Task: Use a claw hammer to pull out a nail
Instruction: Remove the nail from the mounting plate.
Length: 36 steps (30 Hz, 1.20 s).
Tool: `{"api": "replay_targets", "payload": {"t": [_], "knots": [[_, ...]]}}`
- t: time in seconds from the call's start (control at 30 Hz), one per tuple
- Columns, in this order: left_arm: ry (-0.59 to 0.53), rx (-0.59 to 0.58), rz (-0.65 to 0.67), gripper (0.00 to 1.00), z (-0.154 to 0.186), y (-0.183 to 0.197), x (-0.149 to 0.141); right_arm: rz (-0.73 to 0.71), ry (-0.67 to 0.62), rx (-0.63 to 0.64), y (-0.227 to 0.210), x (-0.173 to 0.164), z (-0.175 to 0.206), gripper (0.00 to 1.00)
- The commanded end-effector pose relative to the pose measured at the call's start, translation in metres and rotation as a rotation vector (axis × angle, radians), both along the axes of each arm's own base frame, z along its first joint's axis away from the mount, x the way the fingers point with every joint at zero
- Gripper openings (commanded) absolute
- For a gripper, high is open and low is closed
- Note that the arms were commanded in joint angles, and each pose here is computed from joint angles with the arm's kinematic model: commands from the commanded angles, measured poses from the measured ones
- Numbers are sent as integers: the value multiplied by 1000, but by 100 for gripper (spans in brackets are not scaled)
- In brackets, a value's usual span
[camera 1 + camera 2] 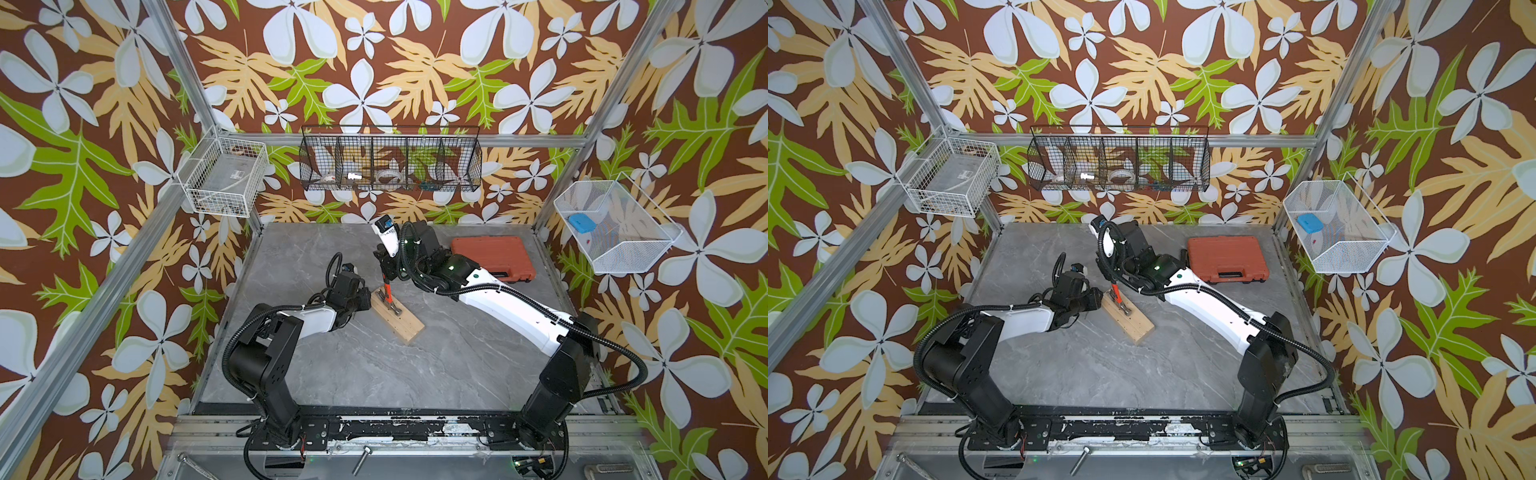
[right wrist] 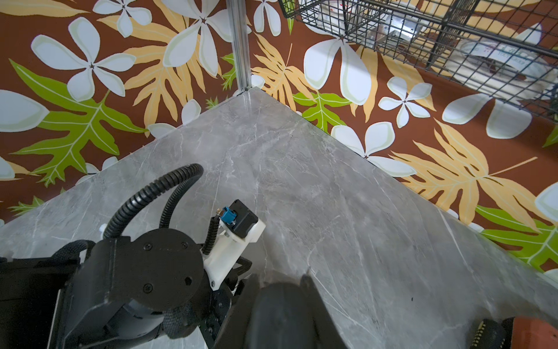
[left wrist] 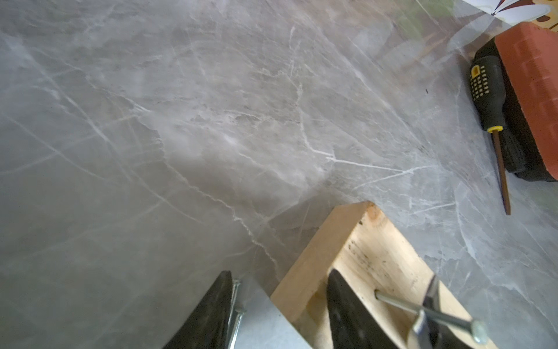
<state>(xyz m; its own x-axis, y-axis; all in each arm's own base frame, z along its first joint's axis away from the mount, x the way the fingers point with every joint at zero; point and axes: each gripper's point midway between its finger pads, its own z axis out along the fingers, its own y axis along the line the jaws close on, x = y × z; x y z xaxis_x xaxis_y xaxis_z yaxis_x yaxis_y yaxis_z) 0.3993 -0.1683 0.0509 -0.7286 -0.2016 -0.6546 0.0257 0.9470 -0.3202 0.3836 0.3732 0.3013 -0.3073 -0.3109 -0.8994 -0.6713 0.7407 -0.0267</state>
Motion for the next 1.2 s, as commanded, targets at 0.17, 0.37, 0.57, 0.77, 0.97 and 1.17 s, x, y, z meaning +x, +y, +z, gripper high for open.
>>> {"api": "replay_targets", "payload": {"t": [0.17, 0.37, 0.57, 0.77, 0.97, 1.17], "knots": [[82, 62, 17, 52, -20, 14, -15, -41, -111, 136, 2, 11, 41, 0], [81, 62, 17, 52, -21, 13, -15, 6, -128, 173, 2, -1, 42, 0], [86, 61, 16, 52, -23, 13, -15, 17, -156, 204, -5, -12, 44, 0], [91, 61, 17, 52, -25, 13, -15, 53, -190, 226, -7, -24, 46, 0], [92, 61, 18, 52, -25, 13, -15, 60, -213, 237, -9, -32, 45, 0], [100, 64, 19, 52, -28, 14, -16, 69, -252, 253, -12, -40, 47, 0]]}}
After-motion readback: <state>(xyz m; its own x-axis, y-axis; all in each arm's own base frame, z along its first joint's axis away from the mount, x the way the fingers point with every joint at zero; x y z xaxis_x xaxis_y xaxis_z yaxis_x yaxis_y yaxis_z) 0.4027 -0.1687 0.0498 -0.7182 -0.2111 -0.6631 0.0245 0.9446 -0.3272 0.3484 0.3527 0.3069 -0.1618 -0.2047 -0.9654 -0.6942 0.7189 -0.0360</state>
